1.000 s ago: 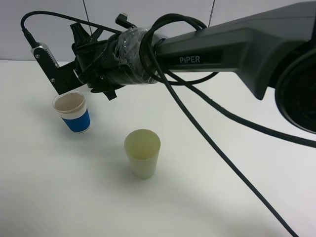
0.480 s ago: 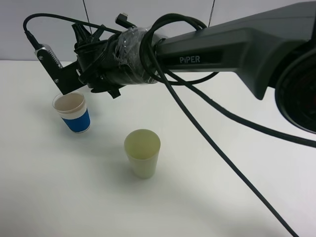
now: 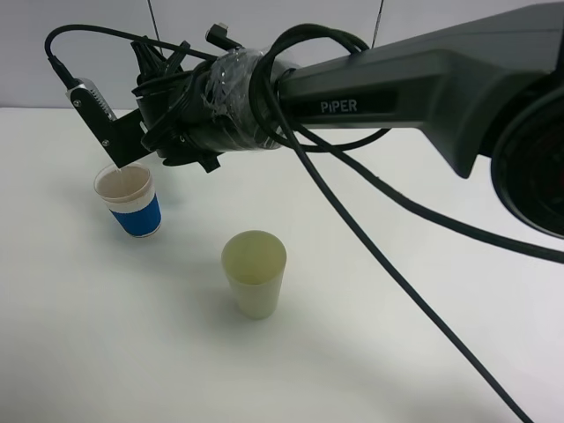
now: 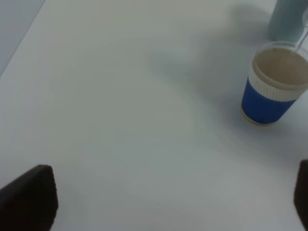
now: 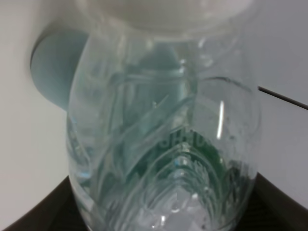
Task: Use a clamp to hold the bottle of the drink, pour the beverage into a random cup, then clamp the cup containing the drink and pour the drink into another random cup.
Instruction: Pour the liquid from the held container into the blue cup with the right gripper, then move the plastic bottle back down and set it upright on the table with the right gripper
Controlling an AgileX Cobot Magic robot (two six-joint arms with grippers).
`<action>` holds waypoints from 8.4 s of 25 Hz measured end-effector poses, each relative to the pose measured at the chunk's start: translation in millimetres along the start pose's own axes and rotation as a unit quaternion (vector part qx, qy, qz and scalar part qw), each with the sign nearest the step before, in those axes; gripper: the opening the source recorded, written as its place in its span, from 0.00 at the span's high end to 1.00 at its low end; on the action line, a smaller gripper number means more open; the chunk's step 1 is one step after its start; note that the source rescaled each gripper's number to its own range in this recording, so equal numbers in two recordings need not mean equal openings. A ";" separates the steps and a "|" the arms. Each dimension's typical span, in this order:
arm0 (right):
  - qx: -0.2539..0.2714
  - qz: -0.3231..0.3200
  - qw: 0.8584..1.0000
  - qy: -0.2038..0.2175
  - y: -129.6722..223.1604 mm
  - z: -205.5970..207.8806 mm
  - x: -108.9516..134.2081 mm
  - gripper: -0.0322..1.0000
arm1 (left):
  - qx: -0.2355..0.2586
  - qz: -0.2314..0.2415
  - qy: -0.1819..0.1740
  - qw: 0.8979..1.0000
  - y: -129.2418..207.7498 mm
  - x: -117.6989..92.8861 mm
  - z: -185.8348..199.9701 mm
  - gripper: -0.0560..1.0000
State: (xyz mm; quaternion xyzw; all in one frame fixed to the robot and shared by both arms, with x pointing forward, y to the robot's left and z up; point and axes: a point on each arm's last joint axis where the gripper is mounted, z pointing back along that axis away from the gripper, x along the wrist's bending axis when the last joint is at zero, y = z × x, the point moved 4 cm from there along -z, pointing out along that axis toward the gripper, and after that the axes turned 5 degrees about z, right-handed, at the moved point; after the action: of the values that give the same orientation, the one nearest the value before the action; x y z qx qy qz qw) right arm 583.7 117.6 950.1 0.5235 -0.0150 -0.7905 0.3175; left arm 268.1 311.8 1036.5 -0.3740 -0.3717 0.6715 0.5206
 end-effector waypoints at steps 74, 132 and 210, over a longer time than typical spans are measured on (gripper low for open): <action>0.025 0.132 0.989 0.055 4.8 0.8 -15.2 0.97 | 0.000 0.000 0.000 1.000 0.0 0.0 0.0 0.00; 0.044 0.259 0.960 0.095 5.0 2.6 -27.0 0.97 | 0.000 0.000 0.000 1.000 0.0 0.0 0.0 0.00; -0.105 -0.808 0.579 0.018 214.6 78.2 -24.3 0.97 | 0.000 0.000 0.000 1.000 0.0 0.0 0.0 0.00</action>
State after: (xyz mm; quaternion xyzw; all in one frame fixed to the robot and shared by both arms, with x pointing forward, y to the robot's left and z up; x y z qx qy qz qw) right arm 628.7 -65.2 1081.7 0.2962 0.5029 -0.7065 -0.4002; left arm 268.1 311.8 1036.5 -0.3740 -0.3717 0.6715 0.5206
